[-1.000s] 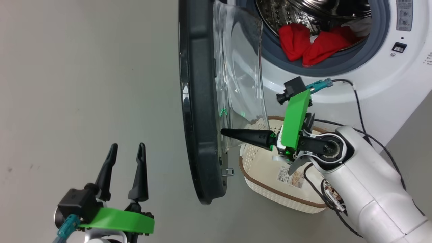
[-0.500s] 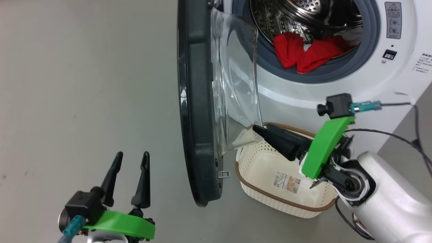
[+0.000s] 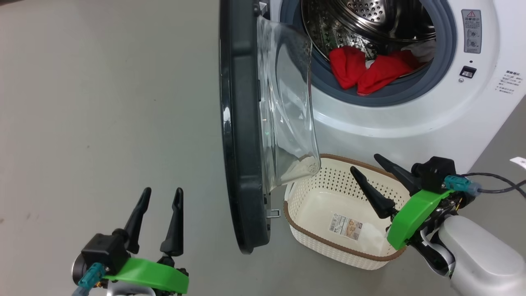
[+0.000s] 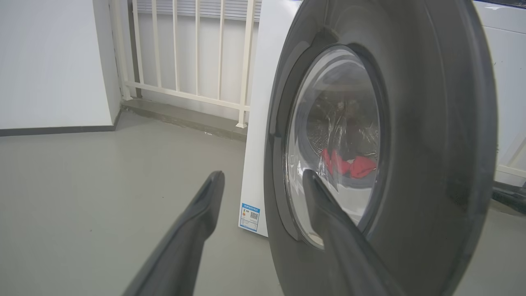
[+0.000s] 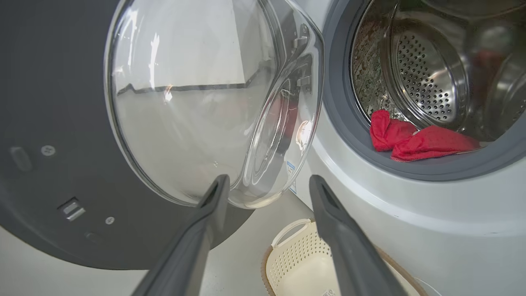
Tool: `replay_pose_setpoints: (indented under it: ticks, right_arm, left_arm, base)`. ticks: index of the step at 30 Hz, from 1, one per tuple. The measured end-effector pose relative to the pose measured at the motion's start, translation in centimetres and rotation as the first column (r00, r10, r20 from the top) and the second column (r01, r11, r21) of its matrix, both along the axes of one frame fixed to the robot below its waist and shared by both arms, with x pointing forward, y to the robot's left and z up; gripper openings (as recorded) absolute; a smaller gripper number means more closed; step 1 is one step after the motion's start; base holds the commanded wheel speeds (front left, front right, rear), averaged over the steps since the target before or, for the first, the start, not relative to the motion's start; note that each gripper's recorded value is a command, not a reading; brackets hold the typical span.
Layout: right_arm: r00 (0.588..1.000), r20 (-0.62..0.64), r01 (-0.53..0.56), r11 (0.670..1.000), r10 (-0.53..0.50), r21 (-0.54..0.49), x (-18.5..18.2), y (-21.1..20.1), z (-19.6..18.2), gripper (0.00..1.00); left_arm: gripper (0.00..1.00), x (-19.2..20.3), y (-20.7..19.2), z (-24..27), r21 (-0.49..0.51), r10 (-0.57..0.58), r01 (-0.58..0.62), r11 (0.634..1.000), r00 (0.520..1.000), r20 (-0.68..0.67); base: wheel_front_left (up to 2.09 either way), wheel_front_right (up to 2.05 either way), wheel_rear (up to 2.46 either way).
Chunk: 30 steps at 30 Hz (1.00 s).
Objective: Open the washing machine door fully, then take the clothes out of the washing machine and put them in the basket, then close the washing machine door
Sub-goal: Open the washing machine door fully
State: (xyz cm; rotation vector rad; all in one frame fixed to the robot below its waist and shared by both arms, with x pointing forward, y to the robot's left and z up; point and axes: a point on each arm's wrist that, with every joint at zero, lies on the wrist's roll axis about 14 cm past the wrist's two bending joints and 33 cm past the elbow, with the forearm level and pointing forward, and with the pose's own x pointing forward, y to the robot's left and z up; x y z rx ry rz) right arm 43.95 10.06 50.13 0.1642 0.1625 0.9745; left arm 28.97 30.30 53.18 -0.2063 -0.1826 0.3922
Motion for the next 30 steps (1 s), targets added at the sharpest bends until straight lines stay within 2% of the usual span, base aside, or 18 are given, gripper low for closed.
replay_pose_setpoints:
  ticks: [4,7,13,19,30]
  right_arm:
    - [0.997,0.039,0.069,0.998,-0.069,-0.008,1.0,-0.8,-0.1,1.0]
    - [0.985,0.086,0.145,0.989,-0.148,0.034,2.4,-2.0,1.3,1.0]
    - [0.96,0.138,0.233,0.969,-0.243,0.082,2.5,-3.6,2.1,1.0]
    - [0.951,0.131,0.271,0.96,-0.279,0.078,0.4,-3.9,0.7,1.0]
    - [0.948,0.11,0.29,0.953,-0.299,0.092,-0.2,-4.0,0.4,1.0]
  left_arm:
    - [1.0,0.1,-0.1,0.1,0.007,-0.004,0.004,1.0,1.0,0.0]
    - [1.0,0.2,-0.2,0.0,0.015,-0.008,0.008,1.0,1.0,-0.006]
    - [1.0,0.5,-0.2,-0.1,0.016,-0.011,0.012,1.0,1.0,-0.011]
    - [1.0,0.6,-0.3,-0.1,0.021,-0.015,0.015,1.0,1.0,-0.014]
    - [1.0,0.8,-0.4,-0.2,0.022,-0.017,0.018,1.0,1.0,-0.018]
  base:
    - [0.0,0.0,0.0]
    - [0.0,0.0,0.0]
    - [0.0,0.0,0.0]
    - [0.0,0.0,0.0]
    - [0.0,0.0,0.0]
